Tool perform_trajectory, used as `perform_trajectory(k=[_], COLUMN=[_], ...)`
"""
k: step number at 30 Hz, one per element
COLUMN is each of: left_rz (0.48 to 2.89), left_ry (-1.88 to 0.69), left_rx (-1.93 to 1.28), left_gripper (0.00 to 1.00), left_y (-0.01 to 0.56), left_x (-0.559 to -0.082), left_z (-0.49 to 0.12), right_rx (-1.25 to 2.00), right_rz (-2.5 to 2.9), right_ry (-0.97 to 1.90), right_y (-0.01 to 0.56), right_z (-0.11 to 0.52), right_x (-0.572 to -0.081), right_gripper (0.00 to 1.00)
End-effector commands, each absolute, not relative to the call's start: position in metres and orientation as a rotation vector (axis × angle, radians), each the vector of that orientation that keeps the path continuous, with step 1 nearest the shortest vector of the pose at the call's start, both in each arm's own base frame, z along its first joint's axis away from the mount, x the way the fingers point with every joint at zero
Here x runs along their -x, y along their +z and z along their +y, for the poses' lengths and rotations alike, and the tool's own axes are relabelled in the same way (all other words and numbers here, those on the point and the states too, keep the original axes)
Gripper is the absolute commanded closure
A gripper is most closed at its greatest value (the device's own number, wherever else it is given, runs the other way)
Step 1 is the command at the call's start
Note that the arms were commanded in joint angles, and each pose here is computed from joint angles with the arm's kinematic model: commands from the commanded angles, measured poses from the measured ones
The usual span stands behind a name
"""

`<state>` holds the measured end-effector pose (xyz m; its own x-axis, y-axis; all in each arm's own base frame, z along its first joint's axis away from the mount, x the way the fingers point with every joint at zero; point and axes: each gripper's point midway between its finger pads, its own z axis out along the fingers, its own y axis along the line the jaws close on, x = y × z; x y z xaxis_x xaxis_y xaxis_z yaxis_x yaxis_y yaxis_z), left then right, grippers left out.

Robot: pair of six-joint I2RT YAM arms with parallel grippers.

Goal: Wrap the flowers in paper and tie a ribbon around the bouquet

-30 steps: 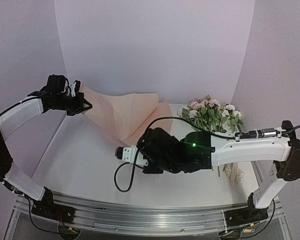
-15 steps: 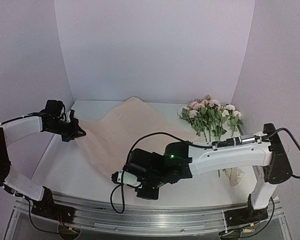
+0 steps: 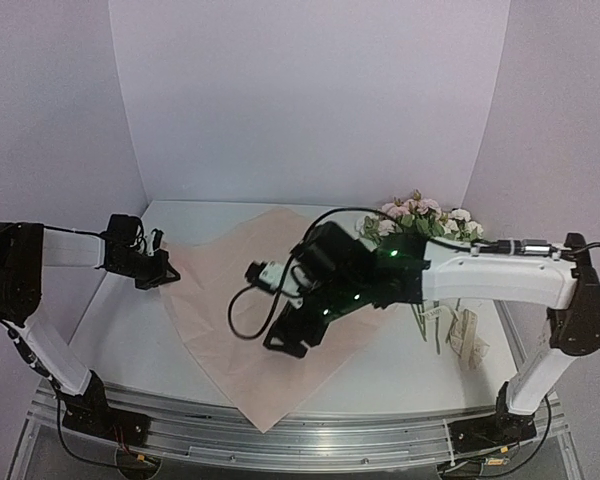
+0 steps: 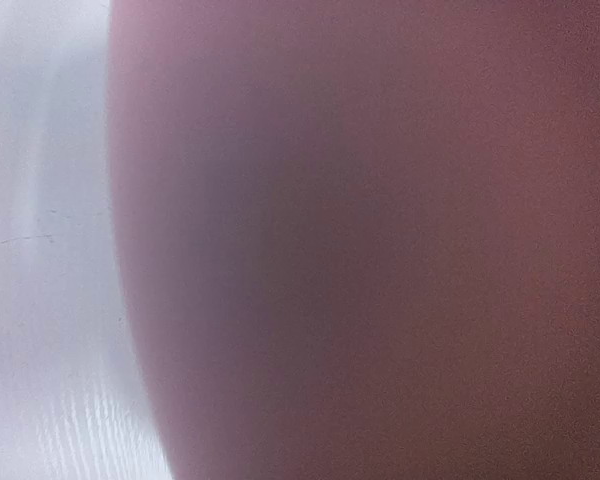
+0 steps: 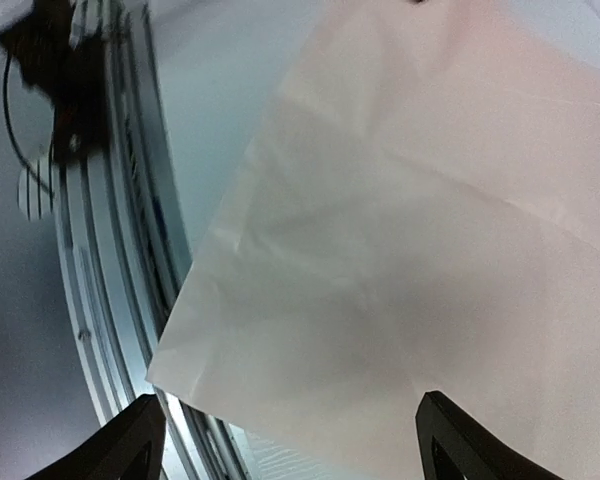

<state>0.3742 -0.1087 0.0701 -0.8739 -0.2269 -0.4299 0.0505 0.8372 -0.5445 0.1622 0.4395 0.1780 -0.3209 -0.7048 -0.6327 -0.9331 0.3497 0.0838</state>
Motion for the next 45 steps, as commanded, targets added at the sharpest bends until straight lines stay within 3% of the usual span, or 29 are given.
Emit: perform_trajectory(k=[1, 4, 8, 16, 23, 27, 31, 33, 35, 40, 45], left_rz=[2.443, 2.428, 2.460, 2.593, 2.628, 2.643, 2.670, 2.674, 2.664, 2.615, 2.584], left_ry=[-0.831, -0.830, -0.761, -0.781, -0.692, -0.664, -0.531, -0.436, -0.359, -0.338, -0.455], left_rx=[0.056, 0.059, 0.014, 0.158, 0.202, 0.202, 0.288, 0.349, 0.391, 0.434, 0.431], left_gripper=[1.00, 1.00, 1.00, 1.00, 1.00, 0.79, 0.33, 0.18, 0.11, 0.06, 0.08], left_y=[0.081, 0.077, 0.067, 0.042, 0.037, 0.037, 0.045, 0.053, 0.067, 0.105, 0.119], left_x=[-0.401, -0.415, -0.429, -0.403, -0.394, -0.394, -0.394, -0.390, -0.388, -0.390, -0.396], left_z=[-0.119, -0.120, -0.116, -0.111, -0.096, -0.092, -0.071, -0.055, -0.043, -0.038, -0.051], right_rx=[0.765, 0.370, 0.077, 0.056, 0.013, -0.159, -0.451, -0.599, -0.695, -0.788, -0.867], right_rz=[2.289, 2.403, 2.538, 2.665, 2.645, 2.596, 2.579, 2.580, 2.592, 2.679, 2.746], right_ry=[0.552, 0.326, 0.200, 0.190, 0.286, 0.322, 0.143, 0.045, -0.047, -0.148, -0.171], right_y=[0.202, 0.171, 0.114, 0.059, 0.081, 0.120, 0.142, 0.139, 0.125, 0.079, 0.035], right_z=[0.374, 0.307, 0.260, 0.265, 0.256, 0.213, 0.114, 0.066, 0.030, -0.014, -0.045], right_x=[-0.263, -0.318, -0.353, -0.384, -0.404, -0.418, -0.420, -0.416, -0.413, -0.432, -0.445], right_gripper=[0.13, 0.15, 0.19, 0.21, 0.23, 0.29, 0.35, 0.36, 0.36, 0.25, 0.33])
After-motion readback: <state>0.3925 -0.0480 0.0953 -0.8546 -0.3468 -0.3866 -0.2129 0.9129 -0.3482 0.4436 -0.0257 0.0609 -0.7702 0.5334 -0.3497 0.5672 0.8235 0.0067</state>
